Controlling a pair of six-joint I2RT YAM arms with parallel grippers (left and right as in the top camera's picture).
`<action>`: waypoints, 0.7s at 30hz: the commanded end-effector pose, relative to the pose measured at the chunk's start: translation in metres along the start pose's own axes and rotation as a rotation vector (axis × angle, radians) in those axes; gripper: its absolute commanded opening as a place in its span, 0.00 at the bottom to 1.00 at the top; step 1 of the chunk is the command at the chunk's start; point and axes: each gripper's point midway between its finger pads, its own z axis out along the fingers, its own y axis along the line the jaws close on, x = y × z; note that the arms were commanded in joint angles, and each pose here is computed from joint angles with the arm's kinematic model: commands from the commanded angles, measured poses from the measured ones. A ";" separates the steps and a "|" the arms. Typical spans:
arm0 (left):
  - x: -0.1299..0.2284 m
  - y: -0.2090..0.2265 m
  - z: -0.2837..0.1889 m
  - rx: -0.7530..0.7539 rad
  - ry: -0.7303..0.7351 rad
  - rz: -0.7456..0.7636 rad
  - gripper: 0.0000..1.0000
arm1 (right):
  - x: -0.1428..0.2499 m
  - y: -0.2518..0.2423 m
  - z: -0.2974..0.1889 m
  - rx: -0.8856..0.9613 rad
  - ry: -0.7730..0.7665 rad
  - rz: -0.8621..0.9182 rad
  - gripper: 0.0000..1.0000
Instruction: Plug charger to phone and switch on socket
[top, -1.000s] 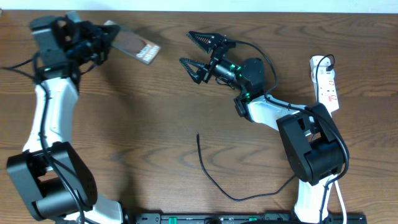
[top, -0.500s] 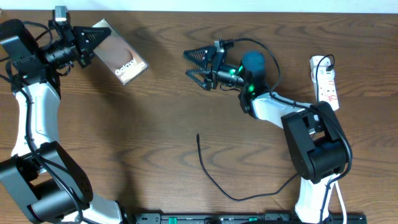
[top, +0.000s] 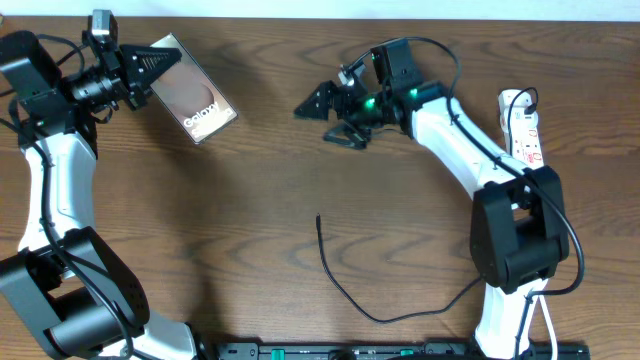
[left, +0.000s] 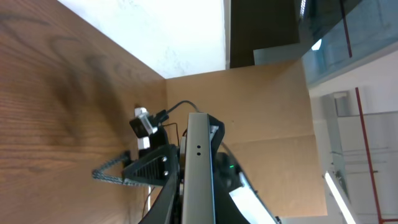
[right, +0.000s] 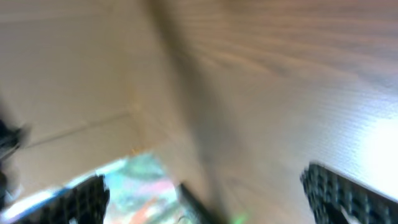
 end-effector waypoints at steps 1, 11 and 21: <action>0.003 -0.004 -0.002 0.016 0.024 0.047 0.08 | -0.011 -0.017 -0.008 0.191 -0.071 -0.185 0.99; 0.003 -0.004 -0.002 0.016 0.024 0.050 0.07 | 0.047 -0.058 0.002 0.551 0.054 -0.187 0.99; 0.003 -0.005 -0.002 0.016 0.024 0.050 0.07 | 0.085 -0.071 0.009 0.751 0.086 -0.165 0.99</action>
